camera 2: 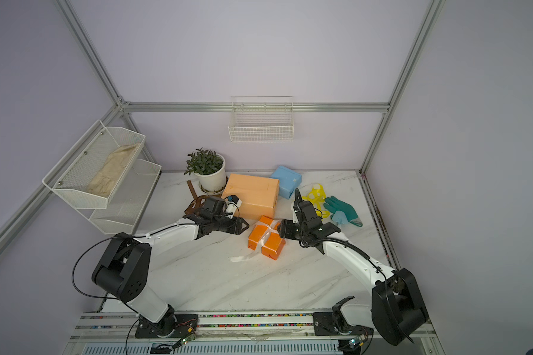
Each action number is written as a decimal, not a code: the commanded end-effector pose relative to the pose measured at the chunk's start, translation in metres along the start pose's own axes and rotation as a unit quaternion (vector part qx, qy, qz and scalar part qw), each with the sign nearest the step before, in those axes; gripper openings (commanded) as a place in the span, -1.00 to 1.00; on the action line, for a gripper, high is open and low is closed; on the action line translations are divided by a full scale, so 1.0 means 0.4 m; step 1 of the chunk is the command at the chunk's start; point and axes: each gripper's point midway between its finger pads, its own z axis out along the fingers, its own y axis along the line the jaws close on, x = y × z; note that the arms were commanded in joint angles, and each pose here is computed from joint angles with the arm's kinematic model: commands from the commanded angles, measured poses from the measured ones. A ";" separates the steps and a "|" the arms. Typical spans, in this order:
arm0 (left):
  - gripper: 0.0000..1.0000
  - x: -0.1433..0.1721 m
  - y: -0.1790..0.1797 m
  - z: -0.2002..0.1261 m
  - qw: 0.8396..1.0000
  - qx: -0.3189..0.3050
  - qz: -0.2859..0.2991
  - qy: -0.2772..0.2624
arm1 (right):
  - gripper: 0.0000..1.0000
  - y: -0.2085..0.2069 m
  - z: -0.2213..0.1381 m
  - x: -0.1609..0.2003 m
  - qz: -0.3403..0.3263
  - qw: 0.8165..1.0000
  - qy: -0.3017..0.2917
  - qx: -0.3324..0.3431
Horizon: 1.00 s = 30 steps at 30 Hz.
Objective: Untie the ribbon bows on the gift boxes
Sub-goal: Untie the ribbon from the gift box.
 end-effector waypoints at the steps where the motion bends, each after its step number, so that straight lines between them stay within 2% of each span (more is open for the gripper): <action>1: 0.10 -0.095 -0.098 -0.045 0.992 0.007 0.113 -0.058 | 0.18 0.010 0.011 0.029 -0.062 0.997 0.035 0.019; 4: 0.16 -0.091 -0.129 -0.042 0.984 -0.009 0.165 -0.063 | 0.13 0.021 0.041 0.043 -0.096 0.993 0.057 0.028; 8: 0.18 -0.101 -0.167 -0.038 0.976 -0.014 0.207 -0.067 | 0.12 0.017 0.060 0.040 -0.130 0.989 0.062 0.046; 15: 0.23 -0.111 -0.194 0.010 0.962 -0.043 0.264 -0.057 | 0.06 0.018 0.082 0.028 -0.138 0.988 0.049 0.045; 25: 0.23 -0.094 -0.193 0.065 0.952 -0.051 0.299 -0.035 | -0.01 0.024 0.071 0.016 -0.142 0.989 0.025 0.038; 30: 0.22 -0.097 -0.184 0.093 0.951 -0.057 0.301 -0.030 | -0.19 0.026 0.092 0.028 -0.140 0.989 0.035 0.031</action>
